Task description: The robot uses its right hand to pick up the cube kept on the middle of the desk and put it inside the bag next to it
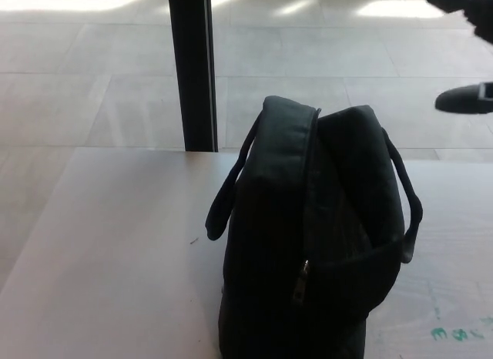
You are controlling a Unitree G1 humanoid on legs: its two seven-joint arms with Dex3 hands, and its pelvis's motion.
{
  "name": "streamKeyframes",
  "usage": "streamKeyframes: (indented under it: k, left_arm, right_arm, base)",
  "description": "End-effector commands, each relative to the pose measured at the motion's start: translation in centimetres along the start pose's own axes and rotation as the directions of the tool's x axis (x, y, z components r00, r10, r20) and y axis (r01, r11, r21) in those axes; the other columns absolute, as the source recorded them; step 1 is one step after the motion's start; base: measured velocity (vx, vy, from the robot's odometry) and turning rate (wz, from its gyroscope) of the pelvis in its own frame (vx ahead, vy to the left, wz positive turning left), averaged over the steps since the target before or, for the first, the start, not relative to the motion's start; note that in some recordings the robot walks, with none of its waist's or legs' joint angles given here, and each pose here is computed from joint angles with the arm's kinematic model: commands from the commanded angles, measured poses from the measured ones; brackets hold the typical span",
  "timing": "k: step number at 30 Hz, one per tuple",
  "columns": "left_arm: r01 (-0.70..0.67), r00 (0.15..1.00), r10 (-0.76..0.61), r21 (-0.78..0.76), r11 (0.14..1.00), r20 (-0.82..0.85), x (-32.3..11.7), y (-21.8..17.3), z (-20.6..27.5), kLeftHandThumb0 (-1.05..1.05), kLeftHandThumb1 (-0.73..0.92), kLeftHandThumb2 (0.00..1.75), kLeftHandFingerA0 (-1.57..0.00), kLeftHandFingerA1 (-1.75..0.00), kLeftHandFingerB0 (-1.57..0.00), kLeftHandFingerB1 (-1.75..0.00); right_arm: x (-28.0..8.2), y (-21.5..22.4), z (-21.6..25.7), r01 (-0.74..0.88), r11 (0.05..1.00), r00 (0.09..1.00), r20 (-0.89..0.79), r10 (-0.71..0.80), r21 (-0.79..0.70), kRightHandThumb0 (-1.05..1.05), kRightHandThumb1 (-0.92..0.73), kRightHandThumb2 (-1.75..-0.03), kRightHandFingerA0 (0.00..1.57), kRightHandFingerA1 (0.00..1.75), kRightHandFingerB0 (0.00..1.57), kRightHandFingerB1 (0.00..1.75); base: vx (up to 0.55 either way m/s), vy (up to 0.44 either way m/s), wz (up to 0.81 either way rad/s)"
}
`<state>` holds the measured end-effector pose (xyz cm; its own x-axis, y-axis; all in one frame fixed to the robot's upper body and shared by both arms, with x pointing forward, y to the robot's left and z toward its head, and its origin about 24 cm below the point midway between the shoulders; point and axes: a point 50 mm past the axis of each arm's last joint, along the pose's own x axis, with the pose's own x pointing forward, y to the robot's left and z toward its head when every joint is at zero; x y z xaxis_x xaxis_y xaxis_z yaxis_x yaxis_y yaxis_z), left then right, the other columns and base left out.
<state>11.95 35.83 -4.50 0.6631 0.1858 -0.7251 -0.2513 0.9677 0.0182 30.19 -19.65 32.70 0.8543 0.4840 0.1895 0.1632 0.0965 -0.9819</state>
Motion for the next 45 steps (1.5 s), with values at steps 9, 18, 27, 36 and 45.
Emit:
streamKeyframes:
  k: [9,18,27,36,45]
  left_arm:
    - [-0.017,1.0,0.017,0.004,1.0,-0.019,-0.3,0.5,-0.5,-0.41,0.76,0.61,-0.43,-0.45,-0.4,-0.44]
    - [-0.021,1.0,0.021,-0.005,1.0,-0.01,-0.2,0.4,-0.2,-0.4,0.73,0.62,-0.45,-0.48,-0.41,-0.45]
    - [-0.018,1.0,0.018,0.021,1.0,-0.004,-0.1,0.5,0.0,-0.41,0.75,0.61,-0.44,-0.46,-0.41,-0.44]
    - [-0.017,1.0,0.017,0.032,0.999,0.004,-0.3,0.5,0.2,-0.4,0.76,0.62,-0.44,-0.45,-0.4,-0.44]
    - [-0.045,0.999,0.045,0.076,0.996,0.0,-0.1,0.6,-0.1,-0.42,0.75,0.61,-0.48,-0.45,-0.43,-0.44]
  right_arm:
    - [-17.9,5.2,-12.6,0.429,0.85,0.756,-0.636,-0.154,0.304,-0.48,-0.61,-0.59,0.54,0.52,0.36,0.34]
    - [-26.0,9.4,-14.8,0.494,0.848,0.518,-0.848,-0.112,0.19,-0.57,-0.63,-0.59,0.45,0.51,0.29,0.31]
    - [-30.8,13.1,-14.3,0.562,0.808,0.363,-0.93,-0.051,0.175,-0.64,-0.65,-0.6,0.4,0.55,0.26,0.32]
    - [-33.3,20.3,-12.6,0.771,0.571,0.212,-0.96,0.185,0.28,-0.64,-0.7,-0.61,0.36,0.58,0.23,0.37]
    - [-34.9,24.9,-11.4,0.812,0.482,0.159,-0.92,0.358,0.328,-0.61,-0.75,-0.63,0.12,0.48,0.17,0.36]
  base:
    - [0.0,0.0,0.0]
    - [0.0,0.0,0.0]
    - [0.0,0.0,0.0]
    - [0.0,0.0,0.0]
    - [0.0,0.0,0.0]
